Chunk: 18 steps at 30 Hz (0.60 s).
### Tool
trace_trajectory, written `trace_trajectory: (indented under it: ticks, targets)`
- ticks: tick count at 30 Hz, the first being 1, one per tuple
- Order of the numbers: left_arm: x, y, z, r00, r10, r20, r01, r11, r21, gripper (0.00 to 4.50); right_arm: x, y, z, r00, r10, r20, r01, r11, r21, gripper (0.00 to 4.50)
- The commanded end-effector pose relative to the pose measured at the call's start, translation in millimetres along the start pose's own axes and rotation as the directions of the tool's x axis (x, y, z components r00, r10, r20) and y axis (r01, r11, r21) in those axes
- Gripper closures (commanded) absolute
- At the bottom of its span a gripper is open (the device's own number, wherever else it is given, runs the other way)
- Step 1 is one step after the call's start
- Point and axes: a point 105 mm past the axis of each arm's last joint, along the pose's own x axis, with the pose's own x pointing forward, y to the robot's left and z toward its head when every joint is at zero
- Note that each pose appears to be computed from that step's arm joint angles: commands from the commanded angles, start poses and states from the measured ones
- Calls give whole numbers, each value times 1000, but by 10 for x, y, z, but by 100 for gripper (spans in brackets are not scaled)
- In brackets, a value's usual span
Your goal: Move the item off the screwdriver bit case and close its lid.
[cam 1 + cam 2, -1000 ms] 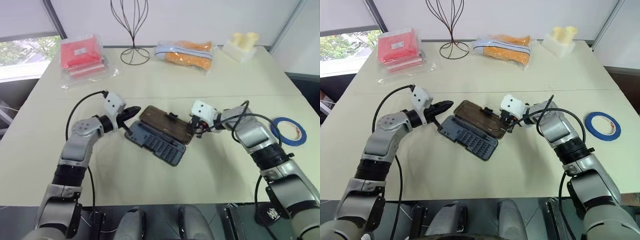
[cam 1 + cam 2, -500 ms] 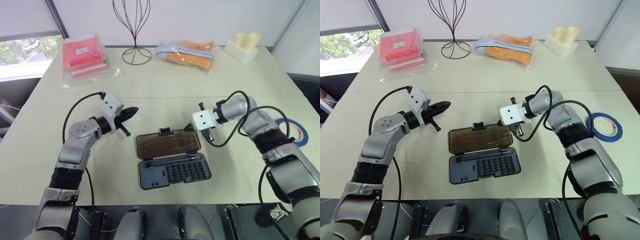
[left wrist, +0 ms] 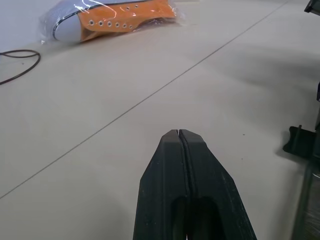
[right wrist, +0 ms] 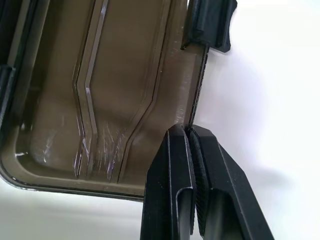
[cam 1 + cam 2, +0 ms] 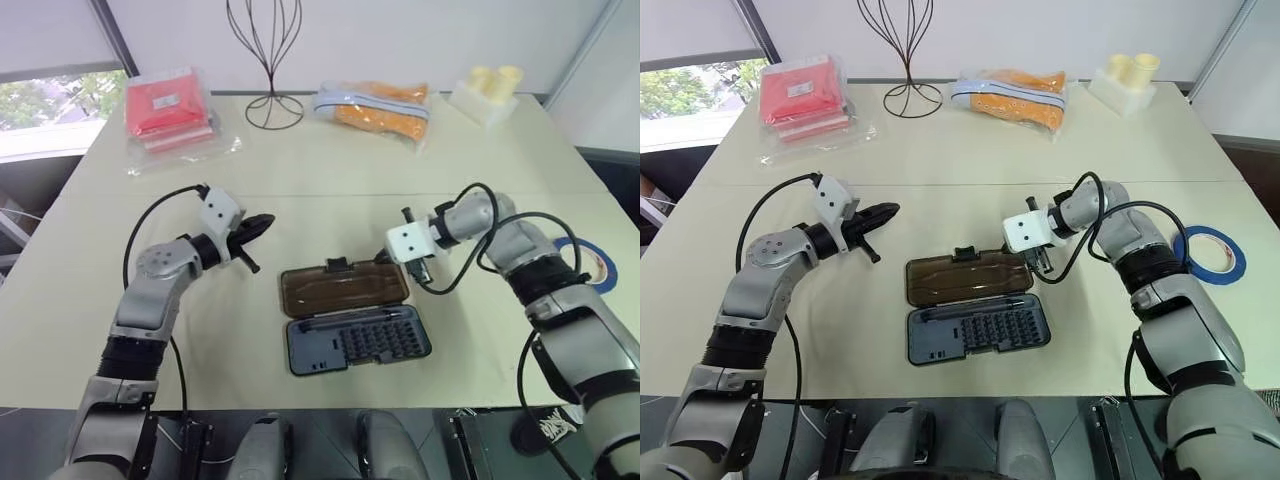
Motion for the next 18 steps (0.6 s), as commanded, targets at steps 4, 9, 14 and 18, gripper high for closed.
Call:
trace_trajectory:
  ticks: [4,9,14,18]
  targets:
    - [42,31,198,999,-13,50,11,999,50,450,-193,93,-127,998,-12,-61,13,1000,24,447]
    - [60,25,202,998,-25,52,22,998,53,450,-212,153,59,1000,9,18,-10,1000,29,447]
    - [67,22,199,998,-31,50,28,998,55,450,-218,174,125,1000,11,22,-12,999,37,447]
    - [68,19,201,998,-33,50,30,998,55,450,-205,179,112,1000,7,9,-7,999,43,447]
